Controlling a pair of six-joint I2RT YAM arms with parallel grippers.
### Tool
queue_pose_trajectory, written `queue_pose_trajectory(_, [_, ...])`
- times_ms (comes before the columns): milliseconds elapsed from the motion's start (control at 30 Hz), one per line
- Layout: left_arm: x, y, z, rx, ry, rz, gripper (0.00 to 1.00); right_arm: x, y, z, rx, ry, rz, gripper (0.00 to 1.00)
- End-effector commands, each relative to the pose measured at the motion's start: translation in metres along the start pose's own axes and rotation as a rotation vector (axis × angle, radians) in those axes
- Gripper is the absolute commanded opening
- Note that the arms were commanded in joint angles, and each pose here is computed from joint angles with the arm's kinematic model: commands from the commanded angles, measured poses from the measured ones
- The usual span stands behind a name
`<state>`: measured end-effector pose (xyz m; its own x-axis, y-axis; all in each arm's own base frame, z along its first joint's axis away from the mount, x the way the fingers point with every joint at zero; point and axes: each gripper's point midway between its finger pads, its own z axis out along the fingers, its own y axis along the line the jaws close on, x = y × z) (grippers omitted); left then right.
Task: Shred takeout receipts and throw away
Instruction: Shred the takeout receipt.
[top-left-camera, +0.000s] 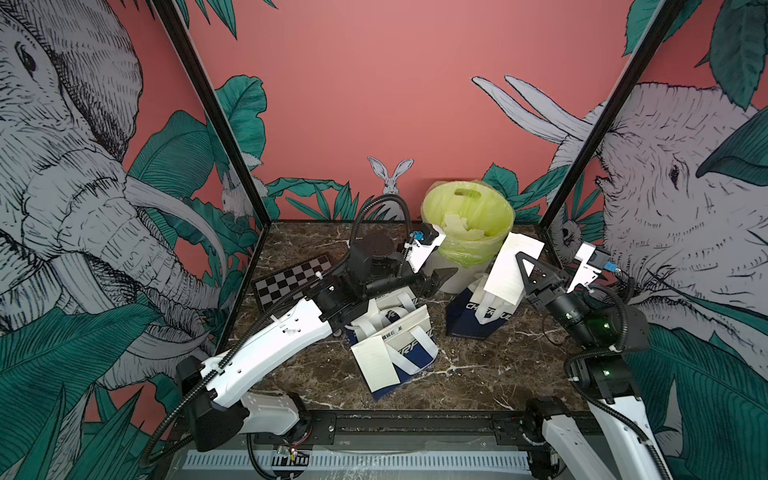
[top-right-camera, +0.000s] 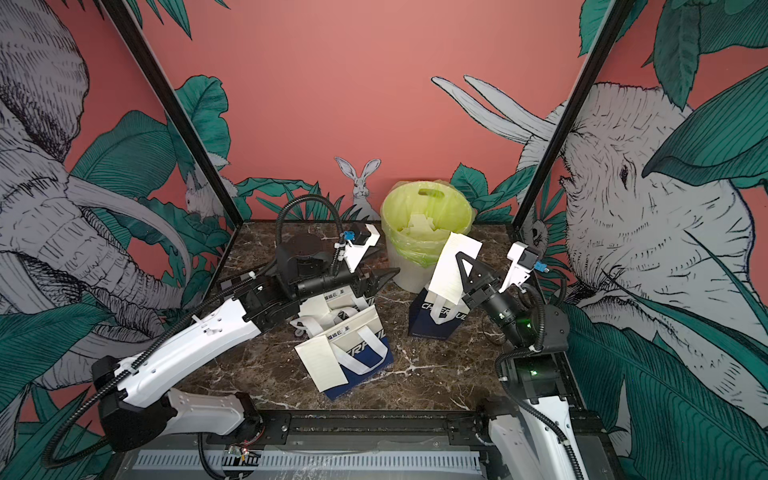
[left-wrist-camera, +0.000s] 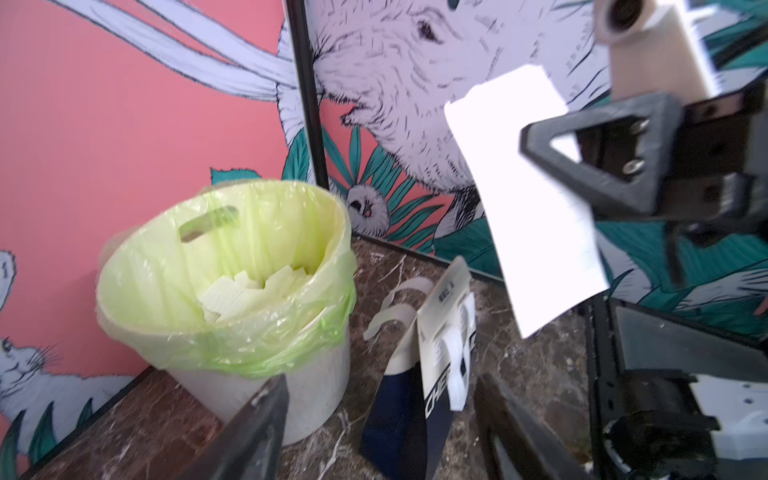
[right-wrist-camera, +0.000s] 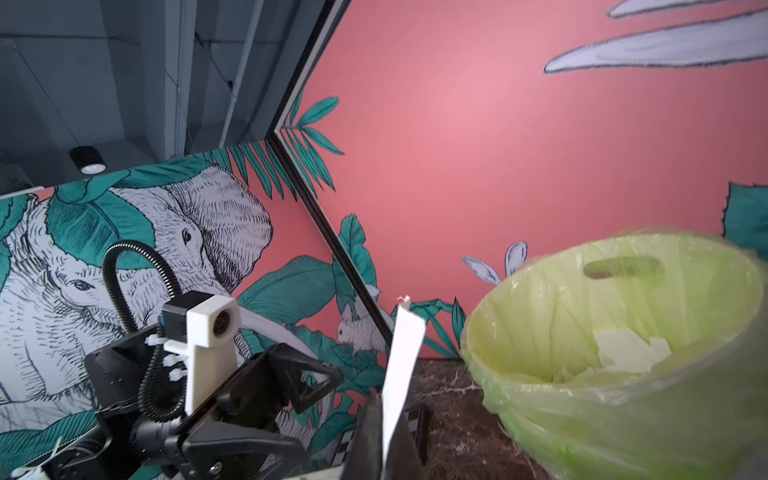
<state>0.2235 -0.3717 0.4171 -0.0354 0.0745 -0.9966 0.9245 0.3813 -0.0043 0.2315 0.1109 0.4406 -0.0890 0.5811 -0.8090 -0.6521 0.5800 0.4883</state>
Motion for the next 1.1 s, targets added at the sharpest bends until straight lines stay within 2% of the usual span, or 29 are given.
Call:
queue_pose_trajectory(0, [-0.033, -0.028, 0.007, 0.192, -0.171, -0.104, 0.67, -0.046, 0.031, -0.001, -0.116, -0.198, -0.072, 0.00])
queue_pose_trajectory(167, [-0.051, -0.043, 0.023, 0.337, -0.230, -0.184, 0.63, -0.058, 0.041, 0.012, -0.205, -0.243, -0.022, 0.00])
queue_pose_trajectory(300, [-0.057, -0.053, 0.032, 0.433, -0.246, -0.227, 0.60, -0.056, 0.042, 0.023, -0.219, -0.242, 0.006, 0.00])
queue_pose_trajectory(400, [-0.060, -0.054, 0.034, 0.453, -0.264, -0.249, 0.60, -0.053, 0.047, 0.028, -0.240, -0.247, 0.006, 0.00])
queue_pose_trajectory(667, [-0.066, -0.053, 0.027, 0.439, -0.295, -0.248, 0.46, -0.043, 0.049, 0.040, -0.246, -0.230, -0.003, 0.00])
queue_pose_trajectory(800, [-0.068, -0.047, 0.026, 0.404, -0.307, -0.256, 0.29, -0.040, 0.048, 0.041, -0.248, -0.230, -0.003, 0.00])
queue_pose_trajectory(900, [-0.068, -0.044, 0.027, 0.385, -0.309, -0.259, 0.28, -0.037, 0.048, 0.042, -0.254, -0.223, -0.009, 0.00])
queue_pose_trajectory(1067, [-0.067, -0.037, 0.030, 0.347, -0.295, -0.270, 0.17, -0.033, 0.048, 0.039, -0.251, -0.218, -0.033, 0.00])
